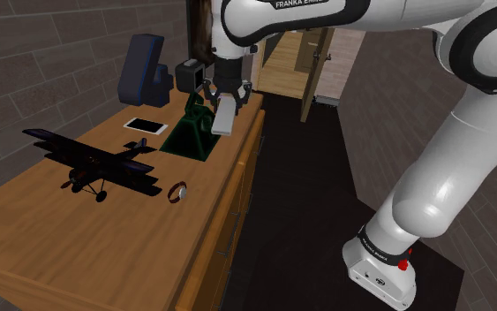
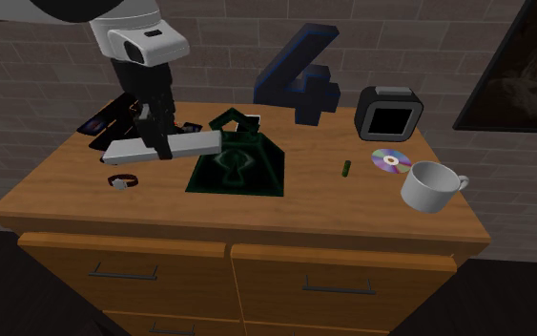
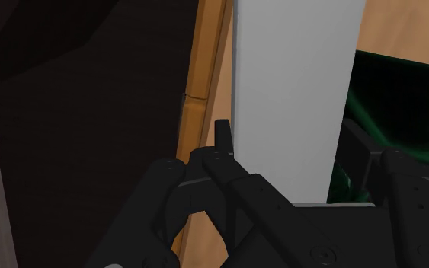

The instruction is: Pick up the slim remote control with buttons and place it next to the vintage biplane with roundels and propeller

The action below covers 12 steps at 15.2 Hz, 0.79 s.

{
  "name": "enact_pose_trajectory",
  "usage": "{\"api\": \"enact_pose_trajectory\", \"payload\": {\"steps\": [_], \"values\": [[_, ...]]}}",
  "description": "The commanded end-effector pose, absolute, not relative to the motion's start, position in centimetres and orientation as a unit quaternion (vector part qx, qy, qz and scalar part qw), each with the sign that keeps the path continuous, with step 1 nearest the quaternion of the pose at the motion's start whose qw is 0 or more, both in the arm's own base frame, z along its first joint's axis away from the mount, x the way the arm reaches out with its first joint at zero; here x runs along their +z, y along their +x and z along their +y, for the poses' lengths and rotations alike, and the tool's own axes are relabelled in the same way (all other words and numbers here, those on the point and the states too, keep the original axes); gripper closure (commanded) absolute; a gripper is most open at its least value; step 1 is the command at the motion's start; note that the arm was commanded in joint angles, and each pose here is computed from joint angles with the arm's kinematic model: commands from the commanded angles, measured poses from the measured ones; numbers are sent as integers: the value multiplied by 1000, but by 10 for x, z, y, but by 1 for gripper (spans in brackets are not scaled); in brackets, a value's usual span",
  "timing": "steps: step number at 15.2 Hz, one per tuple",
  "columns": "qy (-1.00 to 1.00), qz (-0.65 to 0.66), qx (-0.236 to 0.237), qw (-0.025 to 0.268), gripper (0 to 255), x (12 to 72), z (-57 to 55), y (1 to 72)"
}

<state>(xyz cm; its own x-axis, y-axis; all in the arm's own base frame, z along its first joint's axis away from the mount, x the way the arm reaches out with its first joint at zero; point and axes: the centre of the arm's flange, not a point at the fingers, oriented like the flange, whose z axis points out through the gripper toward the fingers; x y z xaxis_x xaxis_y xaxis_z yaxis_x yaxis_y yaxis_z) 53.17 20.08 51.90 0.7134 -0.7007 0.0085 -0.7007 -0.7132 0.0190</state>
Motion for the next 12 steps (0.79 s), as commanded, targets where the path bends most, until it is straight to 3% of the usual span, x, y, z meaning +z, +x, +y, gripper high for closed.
{"api": "enact_pose_trajectory", "payload": {"steps": [1, 12], "values": [[926, -379, 1, 10, 255, 508, 201, 532], [926, -379, 1, 10, 255, 450, 201, 532]]}}
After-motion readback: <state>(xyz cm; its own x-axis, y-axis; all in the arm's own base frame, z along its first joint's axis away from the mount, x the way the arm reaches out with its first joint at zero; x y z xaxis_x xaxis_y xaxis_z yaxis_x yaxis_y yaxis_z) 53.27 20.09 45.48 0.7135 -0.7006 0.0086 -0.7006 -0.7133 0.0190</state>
